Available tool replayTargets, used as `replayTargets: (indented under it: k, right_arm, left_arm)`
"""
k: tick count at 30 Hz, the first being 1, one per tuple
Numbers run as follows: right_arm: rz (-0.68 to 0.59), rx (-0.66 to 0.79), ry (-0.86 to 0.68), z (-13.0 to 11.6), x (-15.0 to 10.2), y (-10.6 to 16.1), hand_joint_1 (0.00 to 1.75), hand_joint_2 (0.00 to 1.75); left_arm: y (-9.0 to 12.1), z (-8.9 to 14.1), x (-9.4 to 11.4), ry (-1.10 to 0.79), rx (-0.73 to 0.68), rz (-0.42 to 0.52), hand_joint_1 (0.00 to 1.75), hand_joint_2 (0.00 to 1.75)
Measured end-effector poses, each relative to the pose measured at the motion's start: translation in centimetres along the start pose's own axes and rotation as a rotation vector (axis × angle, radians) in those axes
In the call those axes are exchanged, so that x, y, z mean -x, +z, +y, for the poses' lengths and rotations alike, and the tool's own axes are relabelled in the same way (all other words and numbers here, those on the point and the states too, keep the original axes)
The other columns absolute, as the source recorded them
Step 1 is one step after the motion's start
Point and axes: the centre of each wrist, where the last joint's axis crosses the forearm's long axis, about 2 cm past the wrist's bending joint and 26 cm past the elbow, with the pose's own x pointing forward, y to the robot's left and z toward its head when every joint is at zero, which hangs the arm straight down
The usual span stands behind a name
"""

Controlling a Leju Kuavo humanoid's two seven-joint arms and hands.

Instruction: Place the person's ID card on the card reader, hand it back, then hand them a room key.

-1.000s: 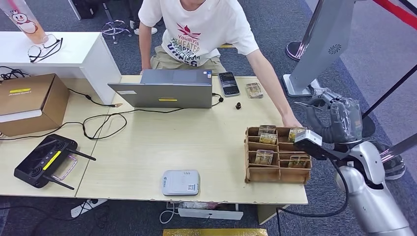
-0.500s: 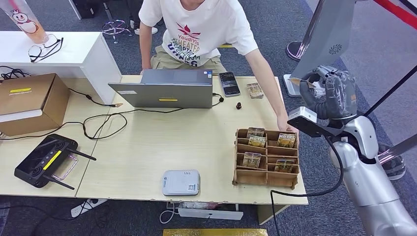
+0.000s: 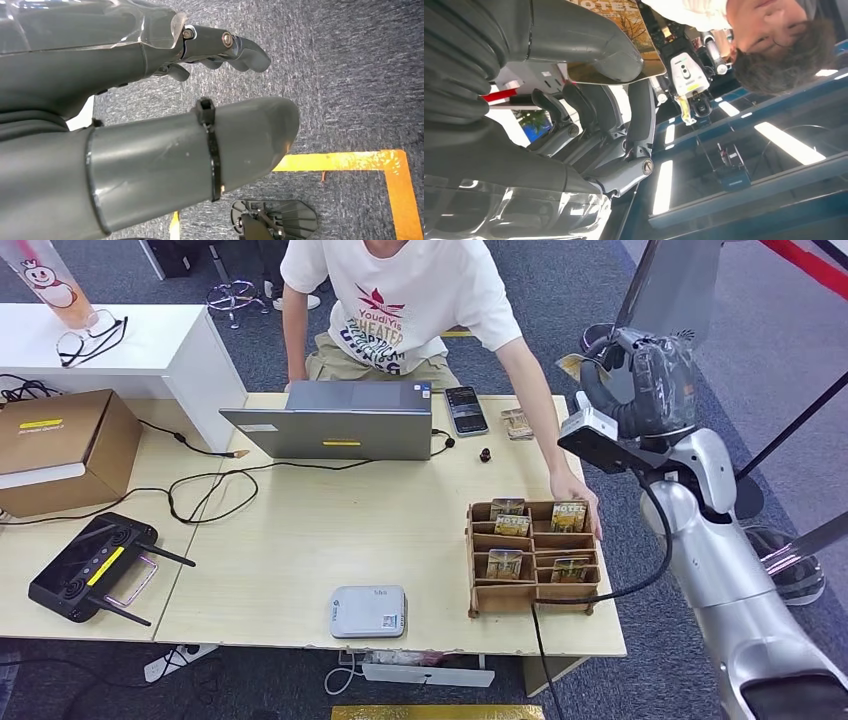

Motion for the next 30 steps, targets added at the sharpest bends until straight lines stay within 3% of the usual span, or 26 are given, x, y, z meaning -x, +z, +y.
replayTargets:
  k: [10,30]
  right_arm:
    - [-0.013,-0.002,-0.028,2.1,-1.5,-3.6,1.73,1.75]
    - [-0.007,-0.023,-0.04,3.6,-2.3,-5.2,1.74,1.75]
  left_arm:
    - [0.0,-0.2,-0.6,-0.014,0.004,-0.01,0.0,0.0]
    - [0.0,-0.2,-0.8,-0.031,0.005,-0.012,0.0,0.0]
